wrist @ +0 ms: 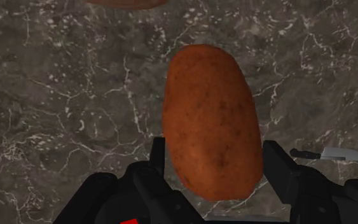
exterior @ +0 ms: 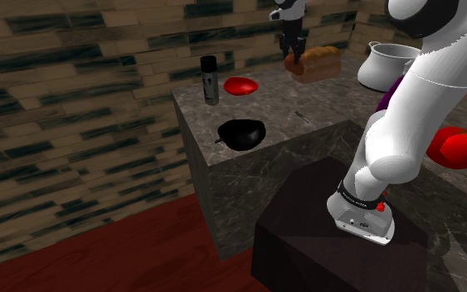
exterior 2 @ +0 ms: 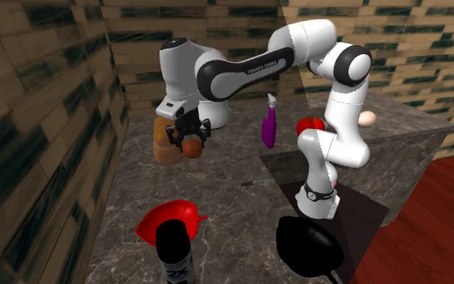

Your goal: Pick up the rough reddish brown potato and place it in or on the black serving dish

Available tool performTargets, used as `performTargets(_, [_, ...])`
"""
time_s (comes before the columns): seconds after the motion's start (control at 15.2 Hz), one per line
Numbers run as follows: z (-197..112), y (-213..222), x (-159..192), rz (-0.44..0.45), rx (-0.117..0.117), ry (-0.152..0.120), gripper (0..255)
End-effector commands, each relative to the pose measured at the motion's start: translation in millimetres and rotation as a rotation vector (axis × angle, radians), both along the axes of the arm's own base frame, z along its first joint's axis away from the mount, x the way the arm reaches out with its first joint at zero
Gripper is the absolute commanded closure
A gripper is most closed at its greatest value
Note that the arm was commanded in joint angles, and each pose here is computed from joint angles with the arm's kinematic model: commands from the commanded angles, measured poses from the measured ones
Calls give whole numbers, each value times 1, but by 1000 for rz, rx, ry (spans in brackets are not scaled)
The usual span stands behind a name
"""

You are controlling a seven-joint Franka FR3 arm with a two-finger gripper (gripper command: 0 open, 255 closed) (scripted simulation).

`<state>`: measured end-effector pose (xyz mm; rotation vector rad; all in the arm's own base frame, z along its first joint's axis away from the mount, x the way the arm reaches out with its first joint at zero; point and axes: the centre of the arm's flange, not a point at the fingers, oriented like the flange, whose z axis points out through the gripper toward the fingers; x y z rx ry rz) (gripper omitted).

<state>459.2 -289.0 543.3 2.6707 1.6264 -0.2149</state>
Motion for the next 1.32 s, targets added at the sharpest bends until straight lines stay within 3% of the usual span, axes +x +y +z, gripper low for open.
performTargets(0.0, [10, 0, 1, 0, 0, 0, 255])
performTargets(1.25, [20, 237, -12, 0, 0, 0, 255])
